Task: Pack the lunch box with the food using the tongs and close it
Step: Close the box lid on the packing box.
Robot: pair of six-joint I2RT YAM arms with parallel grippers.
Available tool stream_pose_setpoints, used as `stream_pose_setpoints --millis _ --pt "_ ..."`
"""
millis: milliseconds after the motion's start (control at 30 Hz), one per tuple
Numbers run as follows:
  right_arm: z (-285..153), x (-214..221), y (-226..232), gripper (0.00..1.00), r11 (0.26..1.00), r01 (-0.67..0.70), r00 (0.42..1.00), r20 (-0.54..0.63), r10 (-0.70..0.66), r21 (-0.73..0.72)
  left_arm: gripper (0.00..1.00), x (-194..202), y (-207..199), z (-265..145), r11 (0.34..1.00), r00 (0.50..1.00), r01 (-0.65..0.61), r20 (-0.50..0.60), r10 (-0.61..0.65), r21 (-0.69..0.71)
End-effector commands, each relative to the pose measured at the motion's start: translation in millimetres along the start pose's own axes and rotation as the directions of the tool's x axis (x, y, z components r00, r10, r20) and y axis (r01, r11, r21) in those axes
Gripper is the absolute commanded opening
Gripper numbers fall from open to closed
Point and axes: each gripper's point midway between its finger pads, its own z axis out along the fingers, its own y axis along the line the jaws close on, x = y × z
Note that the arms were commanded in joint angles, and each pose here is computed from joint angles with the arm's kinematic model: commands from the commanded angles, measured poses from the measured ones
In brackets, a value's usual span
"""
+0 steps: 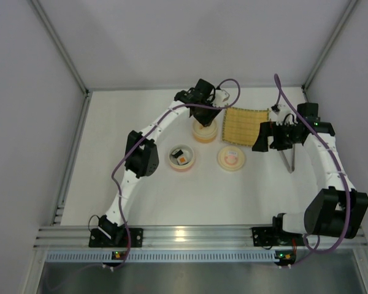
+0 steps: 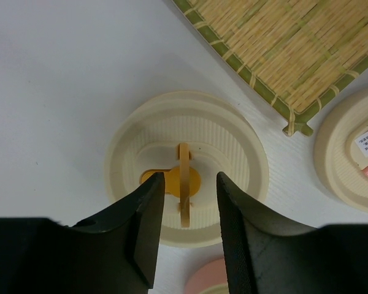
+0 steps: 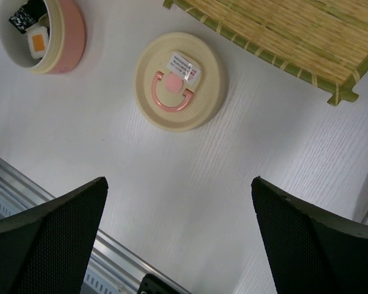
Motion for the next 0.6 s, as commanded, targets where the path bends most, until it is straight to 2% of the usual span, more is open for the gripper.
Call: stream_pose_setpoints --millis 0,100,167,333,400,467,567 --pt "-4.3 -18.7 0.1 0.99 0.999 0.041 0.996 0.081 -0.040 -0.006 0.45 -15.6 -4.4 -4.8 1.000 0.999 0.000 0.052 -0.001 0.020" --pt "-3.9 -19.2 0.0 0.99 0.999 0.042 0.996 0.082 -0.041 -0.007 0.44 -10.2 -7.8 -6.6 1.000 0.999 0.004 0.047 -0.005 0.031" --pt "-2.9 -18.8 -0.4 0.99 0.999 0.039 0.996 0.079 -0.038 -0.009 0.38 -3.4 -8.7 -4.3 0.999 1.000 0.007 0.026 -0.008 0.033" --pt "-5.6 -21.4 0.9 0.99 0.999 0.044 0.995 0.086 -0.044 -0.007 0.11 20.7 -7.3 0.7 1.000 0.998 -0.003 -0.062 0.004 0.023" --pt "-7.0 -21.4 1.8 0.99 0.999 0.047 0.995 0.087 -0.046 -0.007 0.05 35.4 -6.5 -1.4 1.000 0.994 -0.006 -0.109 0.009 0.024" --pt "-7.8 -21.1 3.0 0.99 0.999 0.048 0.995 0.089 -0.047 -0.009 0.00 41.5 -0.5 -10.3 1.000 0.993 0.002 -0.121 -0.001 0.010" --pt "-7.8 -20.8 4.0 0.99 0.999 0.047 0.995 0.090 -0.045 -0.014 0.00 59.9 9.6 -21.9 1.000 0.985 0.018 -0.169 -0.020 -0.011"
